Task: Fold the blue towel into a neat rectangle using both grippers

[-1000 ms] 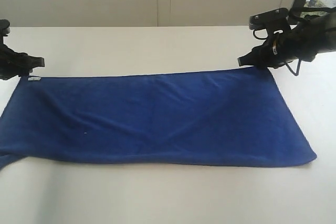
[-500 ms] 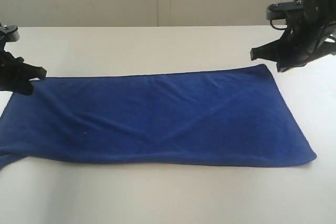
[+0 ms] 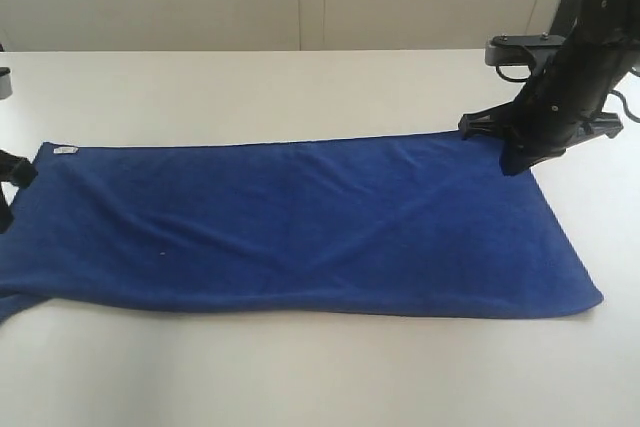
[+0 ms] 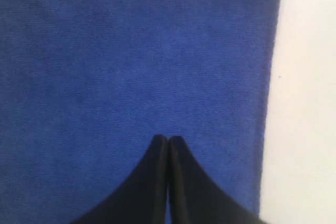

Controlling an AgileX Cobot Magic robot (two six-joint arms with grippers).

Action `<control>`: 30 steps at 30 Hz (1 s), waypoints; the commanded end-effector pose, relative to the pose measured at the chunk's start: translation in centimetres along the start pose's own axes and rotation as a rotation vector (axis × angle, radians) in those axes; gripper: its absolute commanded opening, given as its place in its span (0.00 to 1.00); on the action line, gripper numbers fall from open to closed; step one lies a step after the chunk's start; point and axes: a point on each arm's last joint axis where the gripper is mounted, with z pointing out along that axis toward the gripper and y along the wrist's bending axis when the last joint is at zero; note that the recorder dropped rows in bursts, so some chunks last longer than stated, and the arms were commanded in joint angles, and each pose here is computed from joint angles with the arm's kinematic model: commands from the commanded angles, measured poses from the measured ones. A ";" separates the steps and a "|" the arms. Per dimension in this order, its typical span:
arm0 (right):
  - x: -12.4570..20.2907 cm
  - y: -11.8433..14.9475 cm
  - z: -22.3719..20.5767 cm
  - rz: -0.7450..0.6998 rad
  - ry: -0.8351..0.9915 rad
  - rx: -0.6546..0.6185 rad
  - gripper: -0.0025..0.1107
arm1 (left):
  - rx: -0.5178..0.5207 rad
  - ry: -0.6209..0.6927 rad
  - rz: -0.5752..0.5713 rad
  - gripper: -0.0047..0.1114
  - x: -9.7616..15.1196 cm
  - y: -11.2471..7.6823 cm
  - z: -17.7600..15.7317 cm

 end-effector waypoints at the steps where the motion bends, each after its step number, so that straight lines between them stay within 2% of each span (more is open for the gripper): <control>1: 0.1 0.8 -0.1 -0.041 0.003 -0.037 0.02 | 0.000 0.047 -0.014 0.04 2.8 -1.0 -0.1; 5: -0.3 1.2 0.0 -0.050 -0.046 -0.037 0.02 | -0.038 -0.007 -0.030 0.04 4.1 -1.2 2.8; 10: -0.5 1.2 0.0 -0.049 -0.061 -0.035 0.02 | -0.076 0.038 -0.059 0.04 5.5 -0.6 5.3; 14: -0.4 1.0 2.0 -0.046 -0.026 -0.031 0.02 | -0.138 0.007 -0.062 0.04 5.3 0.0 5.7; 19: 0.0 0.8 4.5 -0.039 0.027 -0.029 0.02 | -0.154 -0.030 -0.053 0.04 5.0 0.2 5.7; 27: -0.1 0.7 5.1 -0.038 0.019 -0.026 0.02 | -0.131 0.068 -0.064 0.04 5.2 0.5 7.9; 30: 0.1 0.6 5.8 -0.036 0.035 -0.026 0.02 | -0.144 0.084 -0.004 0.04 5.3 0.6 7.9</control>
